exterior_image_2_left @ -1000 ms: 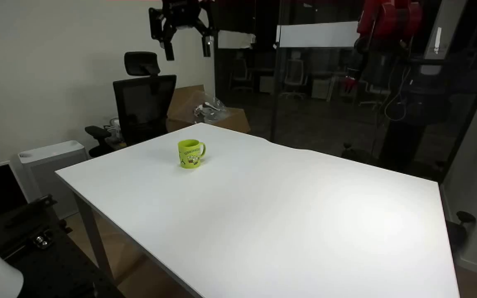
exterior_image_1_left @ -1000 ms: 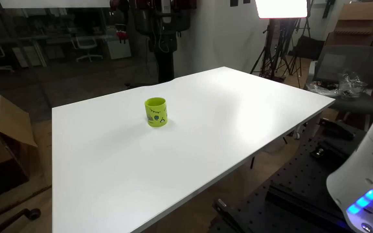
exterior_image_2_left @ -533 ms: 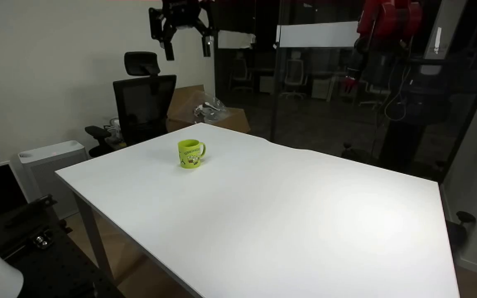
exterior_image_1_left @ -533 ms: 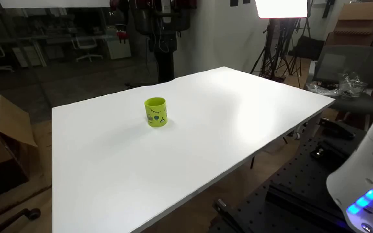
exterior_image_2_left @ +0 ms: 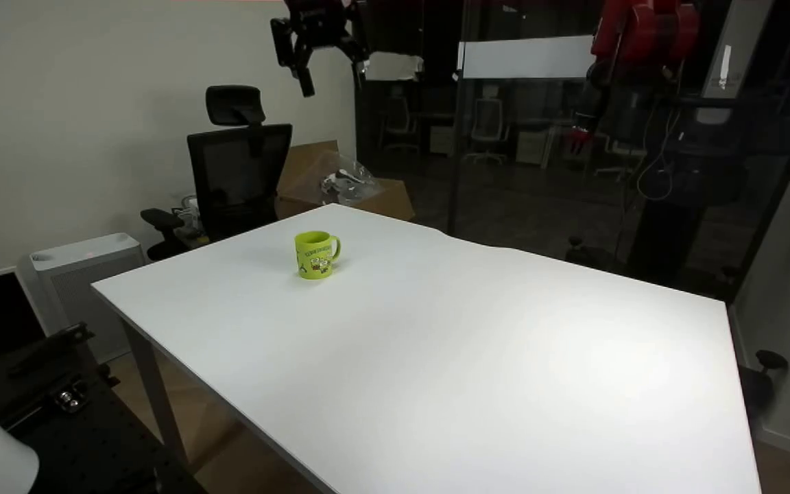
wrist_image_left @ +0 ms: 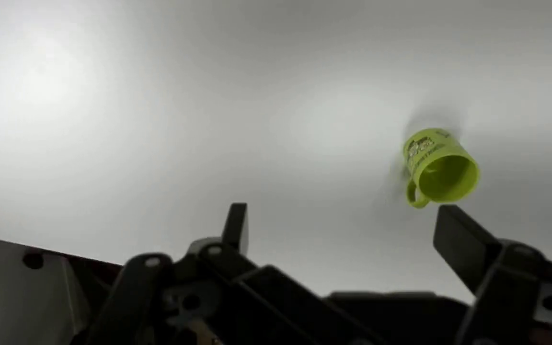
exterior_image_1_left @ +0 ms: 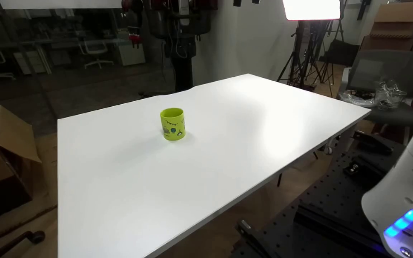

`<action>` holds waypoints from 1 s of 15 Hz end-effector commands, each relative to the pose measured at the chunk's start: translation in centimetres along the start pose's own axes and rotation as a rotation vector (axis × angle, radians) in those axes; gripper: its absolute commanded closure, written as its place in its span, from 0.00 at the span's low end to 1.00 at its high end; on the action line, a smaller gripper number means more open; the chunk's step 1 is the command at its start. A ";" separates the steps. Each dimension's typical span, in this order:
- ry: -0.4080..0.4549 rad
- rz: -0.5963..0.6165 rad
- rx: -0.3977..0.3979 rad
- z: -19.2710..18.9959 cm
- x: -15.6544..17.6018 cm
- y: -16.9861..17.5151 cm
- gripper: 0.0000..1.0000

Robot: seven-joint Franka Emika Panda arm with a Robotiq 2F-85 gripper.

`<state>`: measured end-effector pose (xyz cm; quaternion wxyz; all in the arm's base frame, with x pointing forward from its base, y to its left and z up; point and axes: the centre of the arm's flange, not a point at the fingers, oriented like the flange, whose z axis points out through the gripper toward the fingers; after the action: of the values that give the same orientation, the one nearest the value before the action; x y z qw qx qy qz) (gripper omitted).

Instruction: Move the mug to the right

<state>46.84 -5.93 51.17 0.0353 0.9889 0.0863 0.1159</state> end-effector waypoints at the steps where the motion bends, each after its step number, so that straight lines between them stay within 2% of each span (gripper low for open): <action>1: 0.132 0.148 0.054 4.3 6.2 -1.1 0.00; 3: 0.129 0.232 0.158 7.8 9.1 -2.7 0.00; 6: -0.003 0.268 0.311 14.0 11.6 -7.5 0.00; 7: 0.047 0.229 0.248 11.5 7.5 -6.0 0.00; 9: 0.024 0.216 0.254 13.9 8.1 -7.3 0.00; 11: 0.034 0.224 0.251 13.3 8.0 -6.5 0.00; 13: 0.040 0.192 0.186 13.2 8.4 -7.2 0.00; 15: -0.005 0.142 0.151 15.0 9.9 -7.6 0.00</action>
<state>56.62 1.37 39.45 -0.0762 0.9893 0.0130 0.1240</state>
